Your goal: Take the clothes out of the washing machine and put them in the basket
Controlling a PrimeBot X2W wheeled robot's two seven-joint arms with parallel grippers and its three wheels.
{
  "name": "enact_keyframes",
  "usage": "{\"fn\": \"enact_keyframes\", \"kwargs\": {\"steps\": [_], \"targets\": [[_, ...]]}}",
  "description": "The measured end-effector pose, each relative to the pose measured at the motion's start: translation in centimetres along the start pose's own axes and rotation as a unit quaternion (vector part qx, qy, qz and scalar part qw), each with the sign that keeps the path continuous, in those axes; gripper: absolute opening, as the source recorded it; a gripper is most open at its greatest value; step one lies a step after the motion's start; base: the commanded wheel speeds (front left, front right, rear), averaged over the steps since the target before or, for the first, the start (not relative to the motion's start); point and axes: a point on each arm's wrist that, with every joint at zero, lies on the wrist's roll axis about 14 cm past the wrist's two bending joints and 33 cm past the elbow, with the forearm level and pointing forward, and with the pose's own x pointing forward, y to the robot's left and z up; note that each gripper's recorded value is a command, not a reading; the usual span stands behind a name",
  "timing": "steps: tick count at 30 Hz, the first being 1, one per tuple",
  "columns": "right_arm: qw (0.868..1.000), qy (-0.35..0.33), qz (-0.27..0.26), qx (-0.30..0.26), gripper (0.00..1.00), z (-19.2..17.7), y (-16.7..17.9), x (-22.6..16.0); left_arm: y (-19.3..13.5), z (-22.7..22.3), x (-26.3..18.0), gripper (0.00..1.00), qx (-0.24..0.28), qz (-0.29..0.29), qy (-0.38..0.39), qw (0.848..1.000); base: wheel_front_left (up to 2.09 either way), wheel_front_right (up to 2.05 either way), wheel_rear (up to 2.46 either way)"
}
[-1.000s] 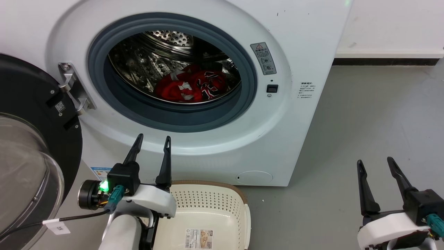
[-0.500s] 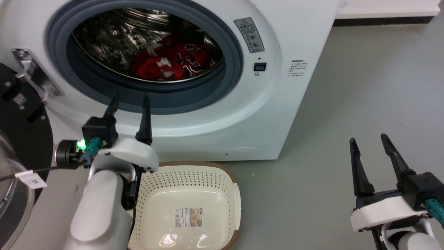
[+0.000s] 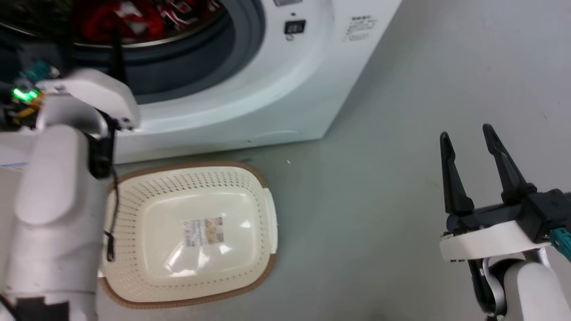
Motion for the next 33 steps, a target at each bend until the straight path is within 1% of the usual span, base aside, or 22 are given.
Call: {"fn": "enact_keyframes", "kwargs": {"steps": [1, 2, 9, 15, 16, 20, 23, 24, 28, 30, 33], "targets": [[1.0, 0.003, -0.003, 0.0, 1.0, -0.3, -0.2, 0.1, 0.2, -0.5, 0.8, 1.0, 0.003, 0.001, 0.009, 1.0, 0.0, 0.0, 0.0], [1.0, 0.013, -0.015, 0.0, 1.0, -1.4, -1.1, 0.2, 0.1, -1.9, 3.0, 1.0, 0.007, -0.003, 0.028, 1.0, 0.0, 0.0, 0.0], [0.998, 0.048, -0.037, 0.001, 1.0, -4.2, -2.6, -0.2, 1.1, -3.2, 8.1, 1.0, 0.03, -0.001, 0.06, 0.998, 0.0, 0.0, 0.0], [0.996, 0.071, -0.044, 0.001, 1.0, -6.1, -3.1, -0.3, 1.2, -4.2, 11.5, 1.0, 0.07, -0.016, 0.097, 0.993, 0.0, 0.0, 0.0], [0.996, 0.076, -0.046, 0.004, 1.0, -6.6, -3.3, -0.2, 1.2, -4.7, 12.7, 1.0, 0.094, -0.022, 0.119, 0.988, 0.0, 0.0, 0.0], [0.995, 0.091, -0.048, 0.006, 1.0, -7.6, -3.4, -0.4, 1.4, -5.6, 13.9, 1.0, 0.133, -0.028, 0.165, 0.977, 0.0, 0.0, 0.0], [0.994, 0.099, -0.05, 0.005, 1.0, -8.2, -3.6, -0.4, 2.1, -6.5, 14.4, 1.0, 0.168, -0.023, 0.212, 0.963, 0.0, 0.0, 0.0], [0.993, 0.111, -0.049, 0.006, 1.0, -9.0, -3.5, -0.5, 2.7, -7.0, 15.0, 1.0, 0.185, -0.014, 0.245, 0.952, 0.0, 0.0, 0.0], [0.992, 0.117, -0.049, 0.006, 1.0, -9.6, -3.6, -0.2, 3.0, -8.7, 15.0, 1.0, 0.2, -0.008, 0.3, 0.933, 0.0, 0.0, 0.0], [0.991, 0.123, -0.051, 0.007, 1.0, -9.9, -3.6, -0.3, 3.3, -9.5, 15.0, 1.0, 0.199, -0.004, 0.326, 0.924, 0.0, 0.0, 0.0], [0.991, 0.126, -0.055, 0.01, 1.0, -10.1, -3.8, -0.4, 4.0, -11.2, 14.4, 1.0, 0.194, 0.004, 0.376, 0.906, 0.0, 0.0, 0.0]]}}
